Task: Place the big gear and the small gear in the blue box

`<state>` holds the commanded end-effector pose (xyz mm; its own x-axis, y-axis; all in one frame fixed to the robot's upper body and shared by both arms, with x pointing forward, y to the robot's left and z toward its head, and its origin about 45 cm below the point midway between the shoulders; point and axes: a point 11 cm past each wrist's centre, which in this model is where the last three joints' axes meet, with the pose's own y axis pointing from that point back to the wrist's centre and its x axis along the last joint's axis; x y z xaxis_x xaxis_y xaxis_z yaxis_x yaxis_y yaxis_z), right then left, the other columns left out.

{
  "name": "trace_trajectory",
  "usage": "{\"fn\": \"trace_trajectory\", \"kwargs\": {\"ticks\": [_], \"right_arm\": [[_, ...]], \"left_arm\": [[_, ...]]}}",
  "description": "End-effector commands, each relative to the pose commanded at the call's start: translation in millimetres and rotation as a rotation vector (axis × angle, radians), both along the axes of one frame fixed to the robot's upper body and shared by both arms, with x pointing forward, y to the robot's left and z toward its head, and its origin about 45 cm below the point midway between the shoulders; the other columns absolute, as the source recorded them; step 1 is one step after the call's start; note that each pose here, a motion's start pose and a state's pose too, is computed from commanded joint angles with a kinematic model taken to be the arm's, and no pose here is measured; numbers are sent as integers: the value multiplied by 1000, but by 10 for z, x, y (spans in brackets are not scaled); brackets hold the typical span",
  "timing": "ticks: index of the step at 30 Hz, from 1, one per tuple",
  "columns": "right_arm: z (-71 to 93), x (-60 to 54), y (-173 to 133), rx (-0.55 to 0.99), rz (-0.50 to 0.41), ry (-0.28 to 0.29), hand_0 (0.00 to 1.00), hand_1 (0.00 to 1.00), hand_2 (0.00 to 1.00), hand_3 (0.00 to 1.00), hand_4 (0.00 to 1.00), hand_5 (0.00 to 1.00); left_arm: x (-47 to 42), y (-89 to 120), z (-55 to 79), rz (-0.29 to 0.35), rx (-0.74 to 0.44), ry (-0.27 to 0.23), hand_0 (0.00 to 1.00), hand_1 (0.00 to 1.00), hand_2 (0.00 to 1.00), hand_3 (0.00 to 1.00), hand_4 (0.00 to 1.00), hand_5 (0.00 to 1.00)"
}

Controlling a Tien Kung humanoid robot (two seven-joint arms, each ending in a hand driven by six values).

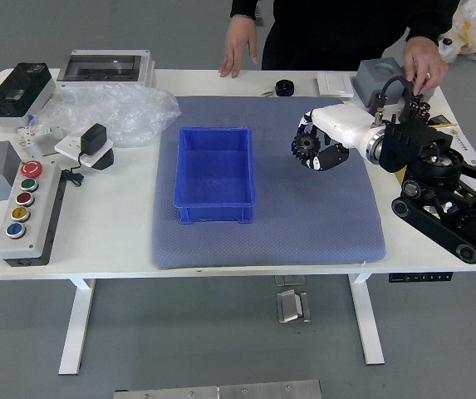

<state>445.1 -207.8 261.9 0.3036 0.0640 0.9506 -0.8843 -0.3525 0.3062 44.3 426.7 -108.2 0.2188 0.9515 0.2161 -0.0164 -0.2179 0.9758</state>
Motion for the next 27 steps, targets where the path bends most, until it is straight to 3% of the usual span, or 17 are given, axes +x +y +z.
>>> {"fn": "trace_trajectory", "kwargs": {"ticks": [9,19,27], "right_arm": [[80,98,486,47,55,-6,570,439,501,626,641,160],[-31,180,819,113,54,25,573,441,505,627,634,157],[-150,178,984,154,46,56,576,448,506,628,631,156]], "left_arm": [[20,4,4,-13,2,3,917,901,895,884,817,353],[138,-7,17,-33,3,-8,917,901,895,884,817,354],[148,6,23,-45,7,-4,917,901,895,884,817,356]]}}
